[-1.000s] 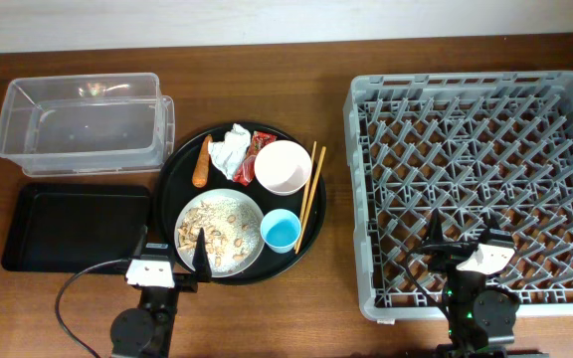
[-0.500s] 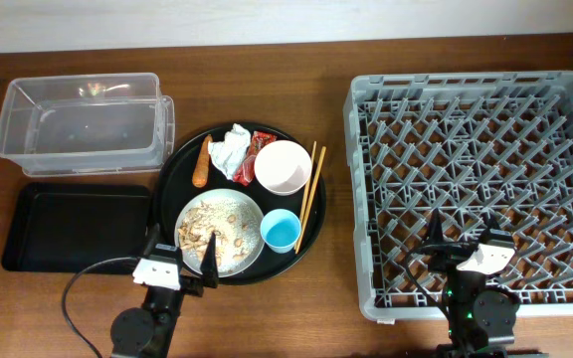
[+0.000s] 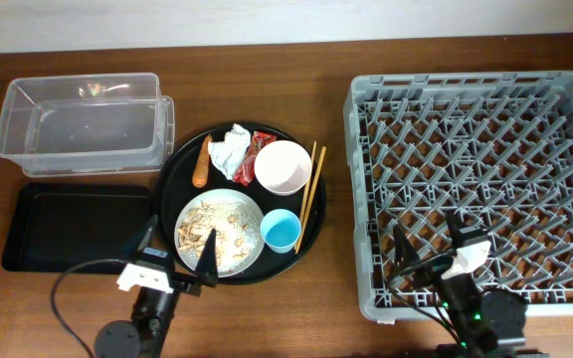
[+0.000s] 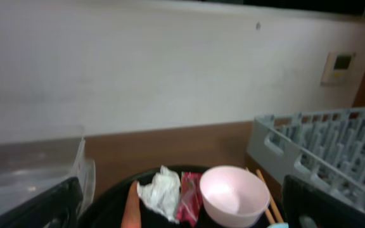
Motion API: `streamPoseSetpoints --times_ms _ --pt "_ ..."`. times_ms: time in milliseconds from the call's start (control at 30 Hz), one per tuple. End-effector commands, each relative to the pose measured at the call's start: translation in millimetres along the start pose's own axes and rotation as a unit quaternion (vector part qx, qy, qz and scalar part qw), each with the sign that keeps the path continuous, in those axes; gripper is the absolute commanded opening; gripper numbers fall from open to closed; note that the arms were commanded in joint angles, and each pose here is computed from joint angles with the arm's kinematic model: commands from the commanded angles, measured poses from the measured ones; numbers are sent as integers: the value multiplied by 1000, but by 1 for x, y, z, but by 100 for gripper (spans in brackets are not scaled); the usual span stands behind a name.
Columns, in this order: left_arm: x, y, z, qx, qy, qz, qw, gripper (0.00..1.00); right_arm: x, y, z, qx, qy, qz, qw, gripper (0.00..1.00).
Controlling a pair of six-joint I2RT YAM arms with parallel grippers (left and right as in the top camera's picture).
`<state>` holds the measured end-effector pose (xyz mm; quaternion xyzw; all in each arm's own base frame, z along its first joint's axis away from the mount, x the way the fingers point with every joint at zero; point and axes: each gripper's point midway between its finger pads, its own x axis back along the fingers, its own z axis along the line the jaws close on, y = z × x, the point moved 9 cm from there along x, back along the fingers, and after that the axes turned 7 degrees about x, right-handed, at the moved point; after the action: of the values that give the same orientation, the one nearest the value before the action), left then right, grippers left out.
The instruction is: Sort waste into correct bins and load items into the dishwasher rack
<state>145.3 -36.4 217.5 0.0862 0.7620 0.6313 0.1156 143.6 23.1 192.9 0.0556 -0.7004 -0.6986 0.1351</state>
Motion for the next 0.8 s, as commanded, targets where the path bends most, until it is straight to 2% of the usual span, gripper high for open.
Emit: streamPoseSetpoints --times_ms 0,167,267,367,433,533,633,667,767 --pt "2 45 -9 8 -2 6 1000 99 14 42 5 -7 13 11 1000 98" --pt "-27 85 -14 16 18 112 993 99 15 102 5 -32 25 99 994 98" --pt "-60 105 -16 25 26 199 979 99 2 136 2 -48 25 163 985 98" --pt "-102 120 -32 61 -54 291 953 99 -29 161 -7 -74 26 252 965 98" --pt "-122 114 -36 86 -86 337 934 99 -50 158 -11 -91 36 290 952 98" --pt "-137 89 -41 125 -136 396 900 99 -79 137 -7 -137 102 351 920 98" --pt "-143 64 -37 145 -124 453 871 99 -100 112 -9 -166 116 407 891 98" --pt "-142 52 -36 153 -117 482 855 99 -105 106 -11 -172 115 421 883 98" --pt "-140 31 -42 161 -113 535 821 99 -114 96 -12 -180 115 439 873 98"
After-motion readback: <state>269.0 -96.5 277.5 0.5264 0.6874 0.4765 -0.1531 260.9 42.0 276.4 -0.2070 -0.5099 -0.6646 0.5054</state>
